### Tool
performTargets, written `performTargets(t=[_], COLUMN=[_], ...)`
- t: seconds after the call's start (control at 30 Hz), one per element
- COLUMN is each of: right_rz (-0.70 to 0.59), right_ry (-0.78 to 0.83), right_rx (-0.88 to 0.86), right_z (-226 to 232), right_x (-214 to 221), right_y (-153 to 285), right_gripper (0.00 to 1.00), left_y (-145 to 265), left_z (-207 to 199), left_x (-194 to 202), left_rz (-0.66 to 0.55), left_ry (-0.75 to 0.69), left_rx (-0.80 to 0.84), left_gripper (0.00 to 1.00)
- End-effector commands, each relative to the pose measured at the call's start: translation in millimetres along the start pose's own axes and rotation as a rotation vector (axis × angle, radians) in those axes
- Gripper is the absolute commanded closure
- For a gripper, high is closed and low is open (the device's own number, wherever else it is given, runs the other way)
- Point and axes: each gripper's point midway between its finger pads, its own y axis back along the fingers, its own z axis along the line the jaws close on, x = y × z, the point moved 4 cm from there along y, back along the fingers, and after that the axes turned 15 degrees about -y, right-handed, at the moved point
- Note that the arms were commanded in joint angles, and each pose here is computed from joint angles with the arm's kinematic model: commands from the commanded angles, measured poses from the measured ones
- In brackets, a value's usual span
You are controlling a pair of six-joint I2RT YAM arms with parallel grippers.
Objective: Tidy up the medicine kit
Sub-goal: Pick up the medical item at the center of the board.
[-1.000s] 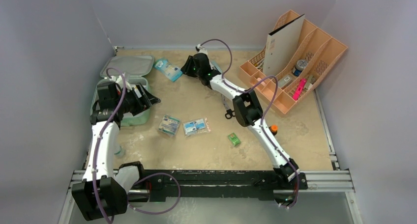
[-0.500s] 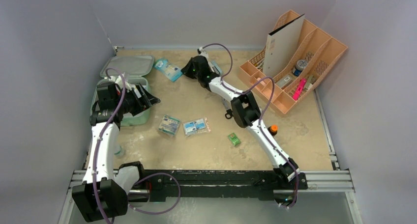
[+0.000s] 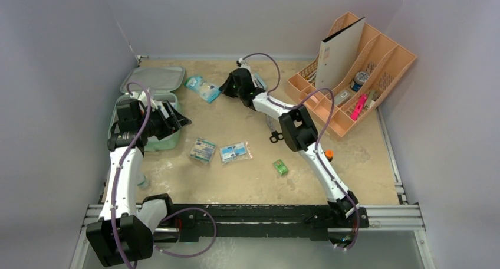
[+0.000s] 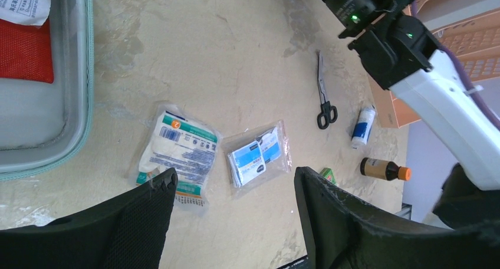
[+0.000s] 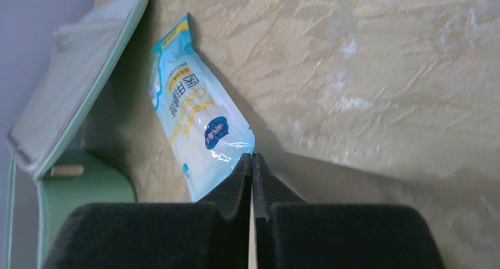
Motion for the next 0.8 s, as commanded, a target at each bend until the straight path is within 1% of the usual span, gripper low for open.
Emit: performTargets(t=[0.0,0.1,0.2,0.37,0.5,0.6,0.7,0.77], right_rz=[-0.015,-0.036,-0.035,-0.031,0.024,0.069,0.085,0.076], right_ry=[0.114,0.155,0.196,0.214,0.188,0.198,0.207,0.221], right_rx=[-0.193,-0.235,-0.255,-0.289,-0.318,-0.33,-0.342,-0.371], right_z=[82,101,111,130,143,148,153,162], right_x=[-28,-38,-42,-47,-43,-39,-38,-41], right_y=[52,84,114,165,203,229,255,273], right_gripper=[1.0,1.0,1.0,1.0,1.0,1.0,1.0,1.0], left_y=[7,6,4,1,-2,-3,1,2], left_z=[-4,-2,-2,-8,-15,-19,-26,-32], left_x=[-15,-16,-17,-25,-33,-39,-47,-53], left_rz=[-0.05,-0.044,-0.041,-0.037,-0.013,-0.013,-0.046,-0.069], left_ry=[-0.059,-0.067,-0.061,-0.024,0.009,0.016,-0.002,0.016], left_rx=[-0.01,-0.016,-0.012,0.025,0.077,0.11,0.142,0.17], left_gripper=[0.3,0.3,0.3,0.3,0.29,0.29,0.29,0.29])
